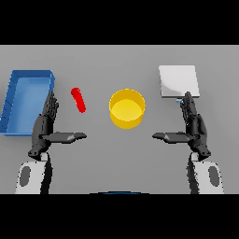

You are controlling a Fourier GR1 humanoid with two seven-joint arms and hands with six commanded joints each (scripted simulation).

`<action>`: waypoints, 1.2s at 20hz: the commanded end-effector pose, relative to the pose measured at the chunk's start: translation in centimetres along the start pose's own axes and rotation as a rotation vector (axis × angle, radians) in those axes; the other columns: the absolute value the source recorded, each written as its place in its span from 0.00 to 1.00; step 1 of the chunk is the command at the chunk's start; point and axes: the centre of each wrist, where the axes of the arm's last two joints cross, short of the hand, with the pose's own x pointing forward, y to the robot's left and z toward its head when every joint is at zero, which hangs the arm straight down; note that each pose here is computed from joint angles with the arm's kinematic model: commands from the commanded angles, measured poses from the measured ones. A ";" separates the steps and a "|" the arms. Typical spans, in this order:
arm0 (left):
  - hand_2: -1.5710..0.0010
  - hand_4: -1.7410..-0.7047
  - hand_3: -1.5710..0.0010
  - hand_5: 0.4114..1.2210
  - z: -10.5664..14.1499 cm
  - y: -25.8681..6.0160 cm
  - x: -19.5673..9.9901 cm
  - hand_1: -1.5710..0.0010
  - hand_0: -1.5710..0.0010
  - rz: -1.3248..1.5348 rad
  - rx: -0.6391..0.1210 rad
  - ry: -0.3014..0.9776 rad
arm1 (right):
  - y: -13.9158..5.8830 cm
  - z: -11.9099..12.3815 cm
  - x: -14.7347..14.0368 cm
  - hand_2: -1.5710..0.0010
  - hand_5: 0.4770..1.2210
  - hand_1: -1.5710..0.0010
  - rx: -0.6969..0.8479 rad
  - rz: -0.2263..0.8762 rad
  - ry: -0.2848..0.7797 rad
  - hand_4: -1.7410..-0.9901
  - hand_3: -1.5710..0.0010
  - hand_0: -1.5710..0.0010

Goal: Pick up the red beaker and tilt it to pour out 1 green nut into yellow bowl. Pick up the yellow bowl and place it on the metallic measuring scale.

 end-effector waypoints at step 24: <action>1.00 0.54 1.00 0.29 -1.8 -0.8 0.2 1.00 1.00 -0.221 -0.123 0.065 | 0.9 1.9 1.5 1.00 0.20 1.00 0.084 0.248 -0.154 0.69 1.00 1.00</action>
